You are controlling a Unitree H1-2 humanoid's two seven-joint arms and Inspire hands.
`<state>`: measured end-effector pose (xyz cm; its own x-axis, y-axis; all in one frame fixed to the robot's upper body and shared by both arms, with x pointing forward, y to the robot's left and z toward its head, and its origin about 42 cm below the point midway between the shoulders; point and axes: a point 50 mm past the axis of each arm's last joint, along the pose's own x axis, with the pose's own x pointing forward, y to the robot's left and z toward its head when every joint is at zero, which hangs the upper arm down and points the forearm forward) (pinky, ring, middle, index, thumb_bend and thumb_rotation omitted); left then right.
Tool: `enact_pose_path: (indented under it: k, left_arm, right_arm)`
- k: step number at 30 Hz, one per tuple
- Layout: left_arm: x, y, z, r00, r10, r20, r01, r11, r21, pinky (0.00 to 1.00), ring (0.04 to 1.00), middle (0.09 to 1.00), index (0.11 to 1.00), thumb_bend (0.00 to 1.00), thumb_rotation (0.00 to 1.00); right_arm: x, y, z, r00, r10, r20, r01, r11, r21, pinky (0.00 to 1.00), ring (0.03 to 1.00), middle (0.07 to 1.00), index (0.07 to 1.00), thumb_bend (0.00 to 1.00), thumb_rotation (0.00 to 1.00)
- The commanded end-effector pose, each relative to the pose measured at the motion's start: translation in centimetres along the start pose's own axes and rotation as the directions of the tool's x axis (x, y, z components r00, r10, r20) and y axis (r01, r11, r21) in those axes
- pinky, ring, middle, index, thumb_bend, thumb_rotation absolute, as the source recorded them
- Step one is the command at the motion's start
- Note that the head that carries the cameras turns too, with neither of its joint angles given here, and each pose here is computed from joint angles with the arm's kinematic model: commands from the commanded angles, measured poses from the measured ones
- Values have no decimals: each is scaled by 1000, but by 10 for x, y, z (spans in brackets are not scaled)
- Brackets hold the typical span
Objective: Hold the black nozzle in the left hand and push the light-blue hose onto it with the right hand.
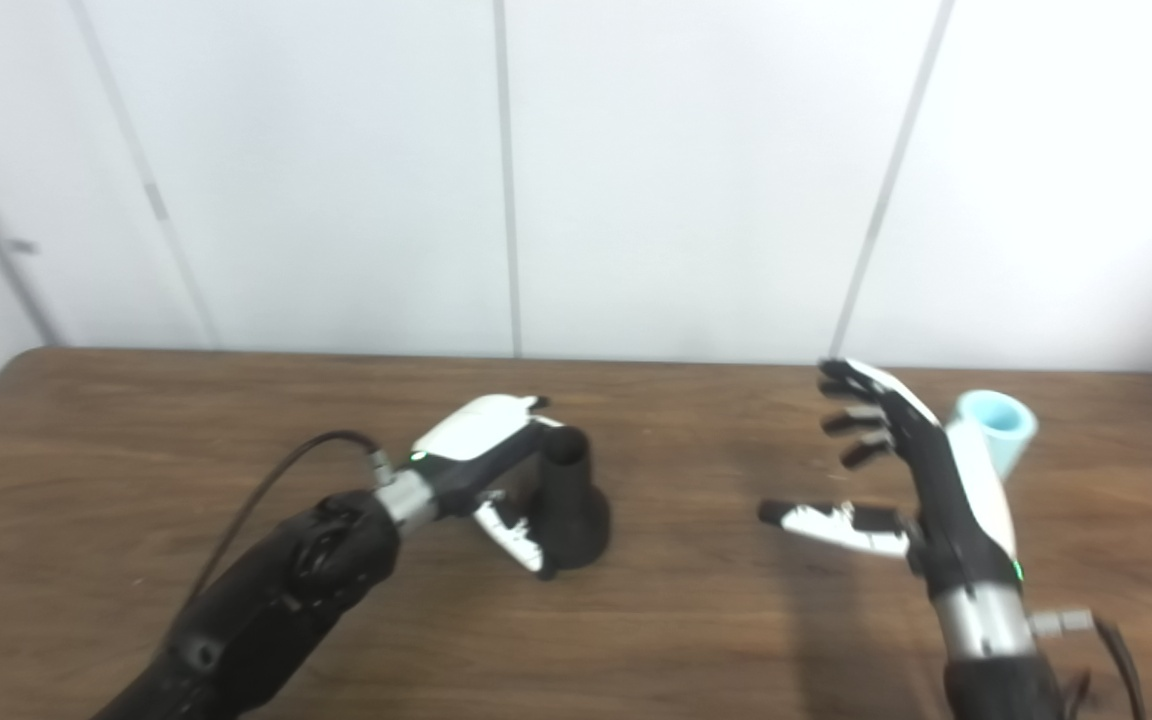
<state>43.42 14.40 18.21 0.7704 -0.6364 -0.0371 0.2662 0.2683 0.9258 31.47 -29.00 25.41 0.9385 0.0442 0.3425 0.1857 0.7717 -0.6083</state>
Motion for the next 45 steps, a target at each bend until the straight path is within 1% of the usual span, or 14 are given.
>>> enact_pose_path:
  k: [1,2,3,5,8,10,12,16,20,23,31,38,42,45]
  left_arm:
    - [-11,-39,-5,992,-123,-32,124,992,23,1000,625,479,484,527,0]
    - [-14,-40,-8,992,-121,-31,122,992,21,1000,627,479,484,527,0]
    - [-17,-42,-11,992,-120,-30,120,993,16,1000,628,479,484,527,0]
    - [-21,-44,-17,993,-119,-24,119,993,2,1000,628,478,484,527,0]
    - [-27,-48,-27,993,-120,-19,120,993,-19,1000,625,479,484,527,0]
    - [-30,-50,-33,993,-120,-19,119,992,-32,1000,624,480,483,527,0]
    - [-32,-52,-40,993,-114,-20,114,993,-38,1000,624,483,481,526,0]
    - [-34,-51,-51,994,-109,-22,109,993,-37,1000,626,492,476,526,0]
    - [-36,-50,-56,994,-112,-20,111,993,-31,1000,628,496,473,526,0]
    - [-37,-51,-61,993,-114,-18,113,993,-18,1000,628,499,471,526,0]
    - [-38,-51,-65,994,-112,-1,112,994,1,1000,620,499,471,526,0]
    - [-39,-49,-66,994,-111,1,111,994,3,1000,625,499,471,526,0]
    - [-40,-46,-66,994,-109,2,109,994,3,1000,624,499,471,526,0]
    - [-40,-44,-66,994,-109,1,109,994,7,1000,620,499,471,526,0]
  right_arm:
    - [24,-51,25,999,39,38,-32,985,-171,476,674,811,800,806,170]
    - [33,-67,31,998,69,8,-65,972,-226,479,679,817,803,821,176]
    - [40,-80,35,996,85,-16,-87,964,-253,503,713,844,814,852,179]
    - [54,-99,40,995,94,-45,-103,953,-286,561,775,881,831,893,181]
    - [68,-109,47,993,89,-76,-111,922,-372,690,863,928,842,940,207]
    - [75,-114,51,990,89,-105,-126,900,-417,782,933,977,861,987,261]
    - [87,-123,55,987,77,-144,-136,873,-469,799,955,994,869,999,277]
    - [105,-135,55,973,55,-222,-163,848,-504,755,956,996,878,1000,255]
    - [116,-141,48,959,54,-280,-193,845,-498,758,955,986,881,1000,245]
    - [130,-143,33,937,63,-343,-239,834,-498,769,949,976,883,1000,259]
    - [152,-128,1,892,70,-447,-312,811,-495,740,926,973,888,1000,261]
    - [162,-122,-17,859,75,-507,-358,796,-488,742,918,964,891,996,235]
    - [165,-121,-30,847,61,-528,-364,792,-491,759,928,951,892,994,236]
    - [165,-120,-39,841,47,-540,-363,788,-497,823,926,936,891,997,247]
